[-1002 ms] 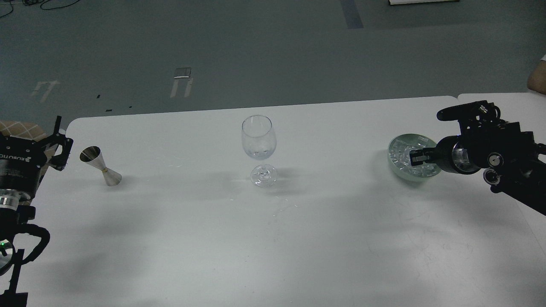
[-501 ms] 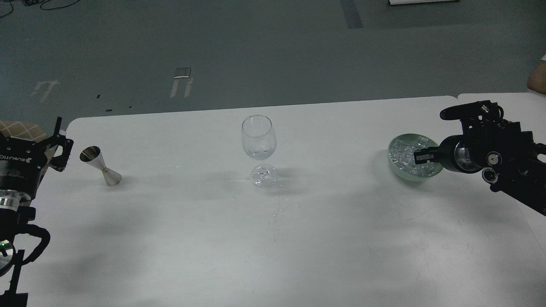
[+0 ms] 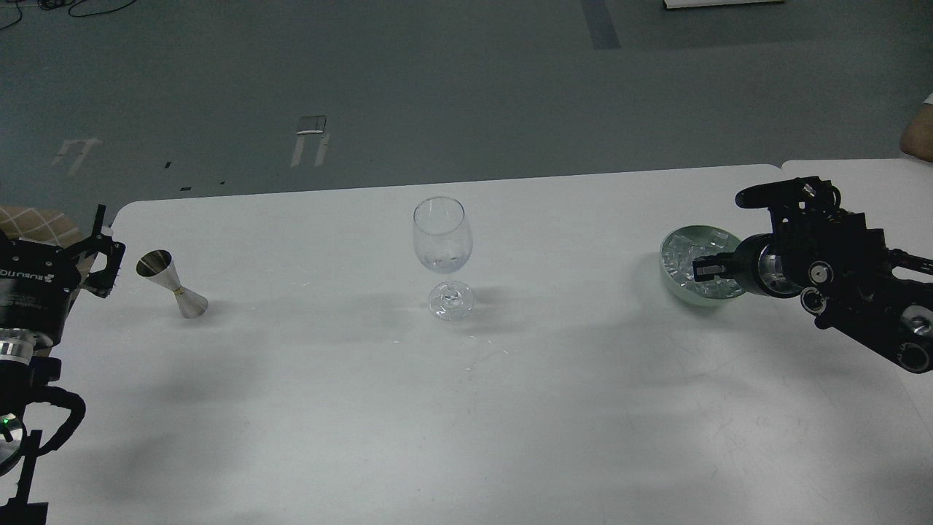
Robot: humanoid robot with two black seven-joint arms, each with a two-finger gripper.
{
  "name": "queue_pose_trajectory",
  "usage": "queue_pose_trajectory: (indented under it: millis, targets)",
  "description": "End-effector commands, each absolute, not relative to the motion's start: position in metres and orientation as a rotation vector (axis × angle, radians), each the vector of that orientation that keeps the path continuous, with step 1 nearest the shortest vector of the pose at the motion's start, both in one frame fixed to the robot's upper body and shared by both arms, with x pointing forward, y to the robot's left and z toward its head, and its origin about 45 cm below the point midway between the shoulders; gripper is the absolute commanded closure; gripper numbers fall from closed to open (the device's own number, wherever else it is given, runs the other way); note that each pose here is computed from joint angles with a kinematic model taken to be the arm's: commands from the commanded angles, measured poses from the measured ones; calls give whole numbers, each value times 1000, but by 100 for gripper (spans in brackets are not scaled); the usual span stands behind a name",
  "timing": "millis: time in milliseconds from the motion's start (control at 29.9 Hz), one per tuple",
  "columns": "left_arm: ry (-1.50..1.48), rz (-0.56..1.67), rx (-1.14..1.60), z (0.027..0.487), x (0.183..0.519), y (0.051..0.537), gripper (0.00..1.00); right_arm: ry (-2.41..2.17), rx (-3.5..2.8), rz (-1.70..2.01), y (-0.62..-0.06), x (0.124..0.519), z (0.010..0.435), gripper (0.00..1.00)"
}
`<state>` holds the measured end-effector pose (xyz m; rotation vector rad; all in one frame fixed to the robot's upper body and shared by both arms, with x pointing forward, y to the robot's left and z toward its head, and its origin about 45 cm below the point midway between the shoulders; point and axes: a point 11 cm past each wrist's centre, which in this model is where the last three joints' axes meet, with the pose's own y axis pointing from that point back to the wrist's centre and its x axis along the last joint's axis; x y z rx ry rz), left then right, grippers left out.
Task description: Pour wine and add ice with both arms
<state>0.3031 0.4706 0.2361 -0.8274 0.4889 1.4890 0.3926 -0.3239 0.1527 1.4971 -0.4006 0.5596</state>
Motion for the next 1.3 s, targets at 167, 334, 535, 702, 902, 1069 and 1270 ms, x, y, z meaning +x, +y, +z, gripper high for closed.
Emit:
queue_pose_trajectory:
  millis: [167, 334, 535, 702, 902, 1069, 1270]
  targets:
    - [488, 1489, -830, 236, 304, 471, 2, -399, 1488, 554, -326, 392, 151, 69]
    - [487, 1487, -831, 237, 304, 471, 2, -406, 1466, 547, -328, 393, 153, 69]
    - [487, 1487, -831, 237, 304, 471, 2, -408, 1467, 547, -328, 393, 152, 70]
    - [486, 1488, -830, 237, 304, 472, 2, -409, 1463, 545, -329, 393, 152, 77]
    - [491, 1492, -827, 235, 303, 472, 2, -409, 1464, 543, -328, 392, 152, 85]
    - [489, 1493, -829, 235, 303, 472, 2, -414, 1471, 549, -326, 394, 155, 86]
    - [487, 1492, -829, 236, 304, 472, 2, -482, 1500, 591, -327, 402, 185, 86]
